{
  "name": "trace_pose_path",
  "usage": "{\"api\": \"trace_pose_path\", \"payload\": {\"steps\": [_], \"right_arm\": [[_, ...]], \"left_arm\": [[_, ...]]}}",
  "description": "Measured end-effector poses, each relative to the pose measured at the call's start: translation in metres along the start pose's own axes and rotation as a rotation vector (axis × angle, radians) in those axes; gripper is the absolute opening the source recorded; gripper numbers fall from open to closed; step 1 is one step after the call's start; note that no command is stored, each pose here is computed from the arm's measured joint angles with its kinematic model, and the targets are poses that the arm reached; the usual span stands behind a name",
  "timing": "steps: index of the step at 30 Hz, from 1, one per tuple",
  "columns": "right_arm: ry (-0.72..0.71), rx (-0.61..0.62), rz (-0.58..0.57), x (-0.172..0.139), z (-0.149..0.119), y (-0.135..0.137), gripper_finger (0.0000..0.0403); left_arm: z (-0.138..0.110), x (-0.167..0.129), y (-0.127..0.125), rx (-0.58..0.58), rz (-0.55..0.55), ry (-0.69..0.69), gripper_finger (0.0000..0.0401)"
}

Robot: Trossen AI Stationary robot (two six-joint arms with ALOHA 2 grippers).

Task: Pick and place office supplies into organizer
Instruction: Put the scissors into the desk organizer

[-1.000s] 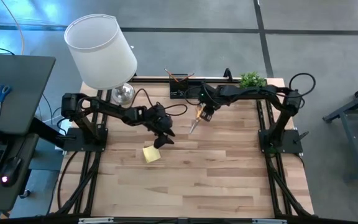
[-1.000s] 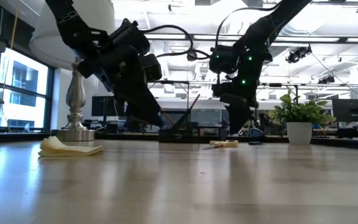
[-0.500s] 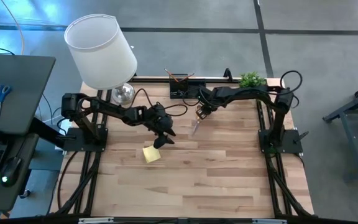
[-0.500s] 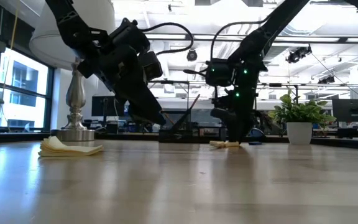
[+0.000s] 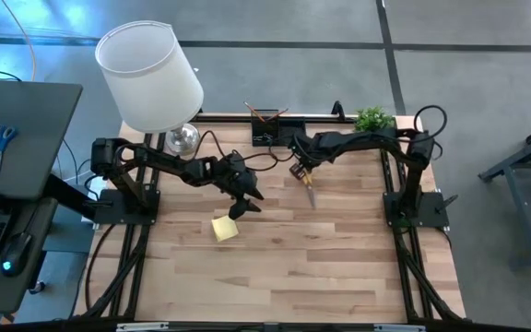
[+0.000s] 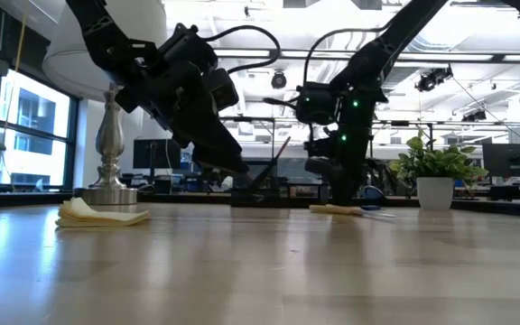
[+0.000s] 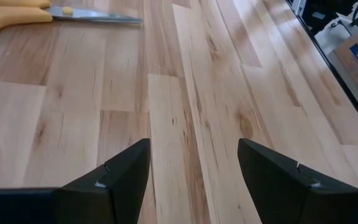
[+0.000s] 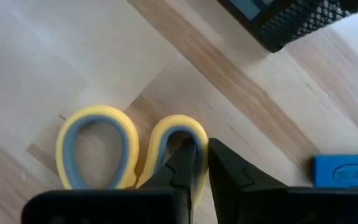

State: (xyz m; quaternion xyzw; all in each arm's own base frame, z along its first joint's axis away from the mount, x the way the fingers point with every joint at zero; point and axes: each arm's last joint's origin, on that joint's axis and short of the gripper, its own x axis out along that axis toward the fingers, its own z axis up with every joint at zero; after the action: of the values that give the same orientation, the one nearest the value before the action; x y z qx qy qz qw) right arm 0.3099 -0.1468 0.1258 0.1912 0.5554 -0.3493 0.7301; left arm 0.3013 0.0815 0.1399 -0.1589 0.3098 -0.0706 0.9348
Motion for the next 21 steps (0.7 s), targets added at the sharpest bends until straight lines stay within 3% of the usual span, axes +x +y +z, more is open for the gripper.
{"api": "trace_pose_path", "payload": {"steps": [8,16,21], "right_arm": [[-0.109,-0.118,-0.049,-0.024,-0.003,0.017,0.0005],[-0.642,-0.158,0.017,-0.103,0.029,0.026,0.0003],[-0.968,-0.181,-0.06,-0.126,0.055,0.02,0.0003]], "left_arm": [[-0.002,0.0,0.0,-0.002,-0.001,0.025,0.0232],[0.025,-0.051,-0.011,0.061,0.042,-0.068,0.0232],[0.042,-0.096,-0.031,0.124,0.106,-0.181,0.0232]]}}
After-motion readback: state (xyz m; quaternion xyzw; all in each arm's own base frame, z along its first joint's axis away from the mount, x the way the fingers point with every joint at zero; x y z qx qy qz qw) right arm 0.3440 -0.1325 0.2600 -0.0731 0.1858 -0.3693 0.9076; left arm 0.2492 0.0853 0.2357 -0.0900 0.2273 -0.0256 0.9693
